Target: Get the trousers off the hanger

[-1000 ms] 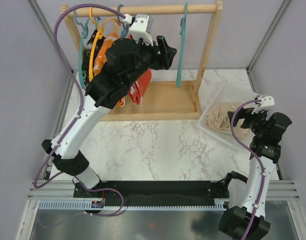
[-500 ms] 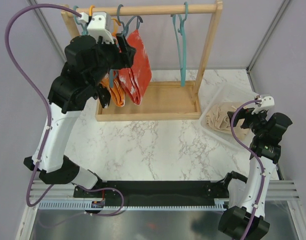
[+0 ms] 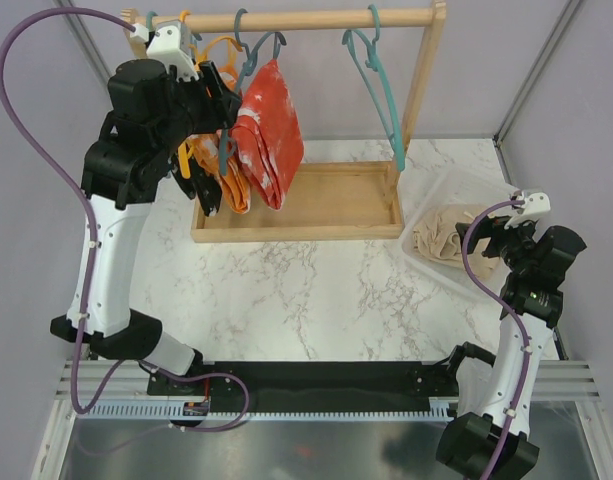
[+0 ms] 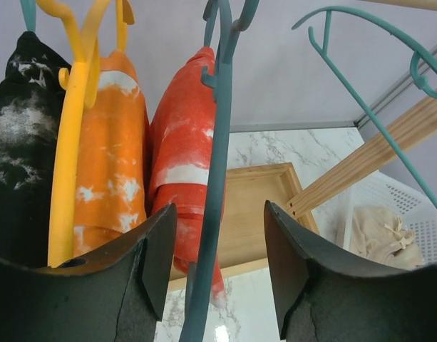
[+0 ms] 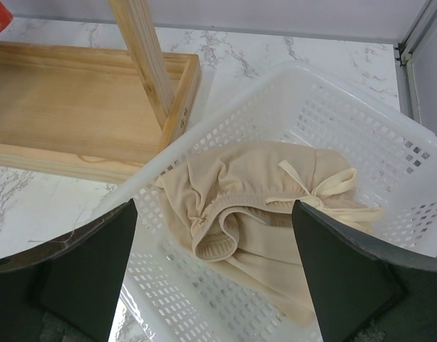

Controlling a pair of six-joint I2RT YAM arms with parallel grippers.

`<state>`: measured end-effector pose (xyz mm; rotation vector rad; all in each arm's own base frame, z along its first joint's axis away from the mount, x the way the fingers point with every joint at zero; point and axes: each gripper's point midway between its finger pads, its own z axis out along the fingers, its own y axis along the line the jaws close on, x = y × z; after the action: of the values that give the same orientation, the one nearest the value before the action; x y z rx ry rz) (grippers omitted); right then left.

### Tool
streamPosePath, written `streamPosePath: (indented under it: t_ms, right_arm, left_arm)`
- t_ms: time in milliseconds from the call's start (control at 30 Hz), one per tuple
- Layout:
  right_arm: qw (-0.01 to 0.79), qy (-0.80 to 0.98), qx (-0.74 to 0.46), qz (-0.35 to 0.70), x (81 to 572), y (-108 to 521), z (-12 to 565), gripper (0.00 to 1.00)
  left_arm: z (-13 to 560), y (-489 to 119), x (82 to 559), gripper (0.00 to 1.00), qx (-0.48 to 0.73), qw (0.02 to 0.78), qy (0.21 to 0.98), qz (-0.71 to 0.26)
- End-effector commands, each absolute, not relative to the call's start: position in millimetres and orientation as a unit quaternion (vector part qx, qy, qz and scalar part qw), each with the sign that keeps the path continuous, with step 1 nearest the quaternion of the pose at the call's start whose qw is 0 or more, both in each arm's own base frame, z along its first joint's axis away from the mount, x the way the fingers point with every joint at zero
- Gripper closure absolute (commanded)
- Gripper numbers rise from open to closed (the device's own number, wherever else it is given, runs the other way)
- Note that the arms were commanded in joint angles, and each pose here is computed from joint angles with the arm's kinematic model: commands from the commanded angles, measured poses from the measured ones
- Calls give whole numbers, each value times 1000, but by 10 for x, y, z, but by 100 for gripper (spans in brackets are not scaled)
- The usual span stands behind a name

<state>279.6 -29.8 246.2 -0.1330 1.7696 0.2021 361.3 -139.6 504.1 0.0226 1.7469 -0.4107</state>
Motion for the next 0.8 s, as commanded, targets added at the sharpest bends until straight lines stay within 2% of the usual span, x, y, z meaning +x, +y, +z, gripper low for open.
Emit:
streamPosePath:
  t_ms: [0, 300, 333, 433, 767]
  right_arm:
    - [641, 759, -77, 87, 2791, -273, 2561, 2]
    - [641, 758, -76, 86, 2792, -282, 2561, 2]
    - [641, 758, -76, 86, 2791, -282, 2564, 2]
    - [641, 758, -76, 86, 2791, -282, 2564, 2]
    - [640, 759, -76, 93, 2792, -268, 2552, 2]
  left_arm:
    - [5022, -1469, 3747, 42, 8, 616, 764, -195]
    - [4828, -1575, 4079, 56, 17, 601, 778, -179]
    - [4796, -1580, 4103, 71, 18, 599, 781, -177]
    - [4744, -1596, 4140, 98, 20, 594, 785, -175]
    - [5417, -1530, 3944, 98, -2, 662, 719, -212]
